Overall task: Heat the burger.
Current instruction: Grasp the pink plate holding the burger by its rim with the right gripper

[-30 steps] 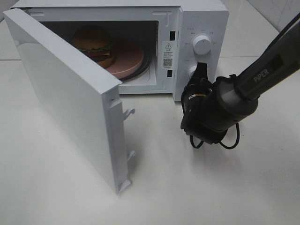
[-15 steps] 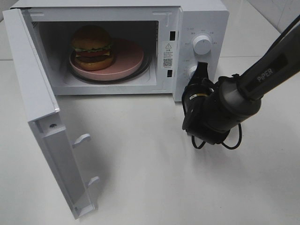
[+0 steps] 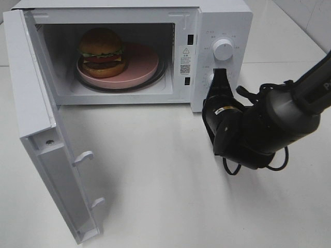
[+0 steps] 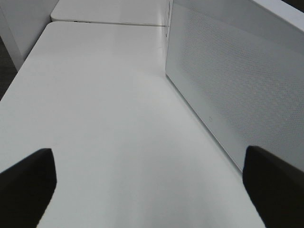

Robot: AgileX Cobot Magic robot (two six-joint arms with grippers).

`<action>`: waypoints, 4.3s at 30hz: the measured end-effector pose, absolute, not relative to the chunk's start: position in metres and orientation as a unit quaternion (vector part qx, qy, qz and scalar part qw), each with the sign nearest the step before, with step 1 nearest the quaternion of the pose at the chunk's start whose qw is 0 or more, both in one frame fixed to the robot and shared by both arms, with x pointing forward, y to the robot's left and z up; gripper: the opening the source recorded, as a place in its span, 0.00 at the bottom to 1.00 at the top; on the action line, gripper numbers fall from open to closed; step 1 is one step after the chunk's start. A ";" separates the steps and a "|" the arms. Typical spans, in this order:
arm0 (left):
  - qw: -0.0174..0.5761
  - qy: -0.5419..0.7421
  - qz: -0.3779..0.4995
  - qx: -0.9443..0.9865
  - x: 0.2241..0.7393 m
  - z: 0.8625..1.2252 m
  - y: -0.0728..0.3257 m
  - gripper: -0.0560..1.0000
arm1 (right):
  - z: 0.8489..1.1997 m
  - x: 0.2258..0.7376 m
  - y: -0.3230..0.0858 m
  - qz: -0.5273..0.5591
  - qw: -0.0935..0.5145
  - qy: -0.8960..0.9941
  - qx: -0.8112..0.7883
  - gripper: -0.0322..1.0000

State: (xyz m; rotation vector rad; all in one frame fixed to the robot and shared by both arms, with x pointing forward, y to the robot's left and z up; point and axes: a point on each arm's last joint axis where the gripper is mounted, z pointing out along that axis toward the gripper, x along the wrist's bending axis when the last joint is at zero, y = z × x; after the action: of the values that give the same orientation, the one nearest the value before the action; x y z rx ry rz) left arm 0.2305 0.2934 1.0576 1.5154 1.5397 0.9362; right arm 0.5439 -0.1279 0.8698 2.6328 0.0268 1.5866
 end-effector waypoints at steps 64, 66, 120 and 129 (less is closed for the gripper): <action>0.383 0.604 0.367 0.594 0.230 1.058 0.293 0.99 | 1.004 0.485 -0.107 0.076 0.149 0.972 -0.165 0.11; 0.383 0.604 0.367 0.594 0.230 1.058 0.293 0.99 | 1.004 0.486 -0.107 0.075 0.156 0.970 -0.172 0.12; 0.383 0.604 0.367 0.594 0.230 1.058 0.293 0.99 | 0.976 0.577 -0.046 0.094 0.310 0.929 -0.181 0.95; 0.383 0.604 0.367 0.594 0.230 1.058 0.293 0.99 | 0.967 0.597 -0.031 0.098 0.317 0.926 -0.179 0.93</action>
State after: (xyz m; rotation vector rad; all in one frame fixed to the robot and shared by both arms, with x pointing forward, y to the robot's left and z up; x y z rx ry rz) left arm 0.2305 0.2934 1.0576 1.5154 1.5397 0.9362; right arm 0.5971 -0.0309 0.9673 -0.4702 2.4381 0.2567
